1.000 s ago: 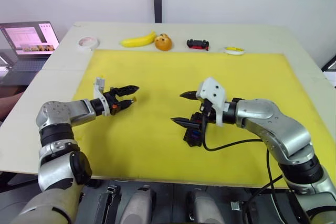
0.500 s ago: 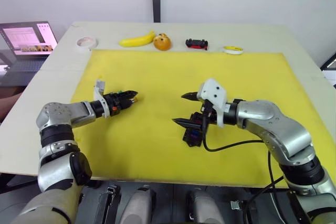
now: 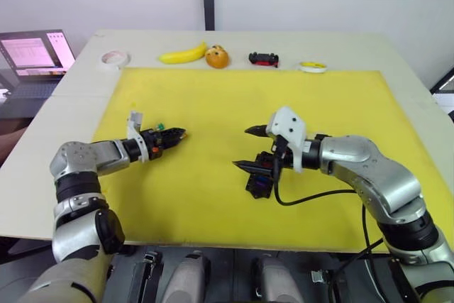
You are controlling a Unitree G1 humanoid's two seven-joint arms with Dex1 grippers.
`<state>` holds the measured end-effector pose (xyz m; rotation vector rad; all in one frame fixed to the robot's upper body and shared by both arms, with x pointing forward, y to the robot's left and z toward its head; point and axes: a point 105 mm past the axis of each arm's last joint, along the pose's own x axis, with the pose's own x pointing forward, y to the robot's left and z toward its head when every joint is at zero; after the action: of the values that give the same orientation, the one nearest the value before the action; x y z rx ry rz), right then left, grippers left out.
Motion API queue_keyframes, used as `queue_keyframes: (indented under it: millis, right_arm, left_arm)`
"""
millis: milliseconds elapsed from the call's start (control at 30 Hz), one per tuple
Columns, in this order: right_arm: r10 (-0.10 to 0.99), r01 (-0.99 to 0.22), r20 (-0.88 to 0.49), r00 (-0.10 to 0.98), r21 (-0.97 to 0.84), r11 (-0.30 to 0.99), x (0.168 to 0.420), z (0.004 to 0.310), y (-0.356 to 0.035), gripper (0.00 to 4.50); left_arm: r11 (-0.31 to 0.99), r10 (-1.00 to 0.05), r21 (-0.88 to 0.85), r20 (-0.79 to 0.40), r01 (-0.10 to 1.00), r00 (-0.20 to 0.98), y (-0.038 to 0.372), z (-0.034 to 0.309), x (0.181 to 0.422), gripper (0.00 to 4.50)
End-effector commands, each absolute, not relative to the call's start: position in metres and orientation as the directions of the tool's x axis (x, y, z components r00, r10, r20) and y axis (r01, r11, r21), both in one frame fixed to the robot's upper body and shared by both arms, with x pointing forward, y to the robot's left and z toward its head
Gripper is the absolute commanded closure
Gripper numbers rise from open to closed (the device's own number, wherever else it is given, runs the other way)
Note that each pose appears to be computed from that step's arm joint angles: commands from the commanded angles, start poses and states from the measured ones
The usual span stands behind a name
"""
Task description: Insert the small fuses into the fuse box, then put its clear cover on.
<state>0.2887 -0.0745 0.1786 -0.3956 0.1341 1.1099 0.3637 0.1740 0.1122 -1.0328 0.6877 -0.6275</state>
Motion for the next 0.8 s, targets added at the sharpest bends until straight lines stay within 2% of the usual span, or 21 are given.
queue_keyframes:
  millis: [33, 600, 700, 733, 800]
  right_arm:
    - [0.848, -0.879, -0.272, 0.455, -0.290, 0.379, 0.2868, 0.1906, -0.0755, 0.00]
    - [0.845, -0.878, -0.275, 0.459, -0.288, 0.383, 0.2867, 0.1903, -0.0772, 0.00]
    - [0.845, -0.878, -0.276, 0.458, -0.288, 0.382, 0.2867, 0.1903, -0.0775, 0.00]
    - [0.845, -0.878, -0.276, 0.458, -0.288, 0.382, 0.2866, 0.1903, -0.0775, 0.00]
    - [0.845, -0.878, -0.277, 0.458, -0.289, 0.381, 0.2865, 0.1904, -0.0776, 0.00]
  left_arm:
    - [0.384, -0.768, -0.917, -0.252, 0.109, 0.589, 0.1657, 0.0987, 0.3567, 3.15]
    - [0.393, -0.762, -0.914, -0.261, 0.103, 0.593, 0.1680, 0.0921, 0.3562, 3.15]
    - [0.387, -0.765, -0.916, -0.254, 0.106, 0.591, 0.1672, 0.0932, 0.3564, 4.02]
    - [0.385, -0.767, -0.917, -0.252, 0.108, 0.591, 0.1667, 0.0939, 0.3563, 4.44]
    - [0.381, -0.769, -0.918, -0.248, 0.112, 0.589, 0.1663, 0.0954, 0.3560, 4.44]
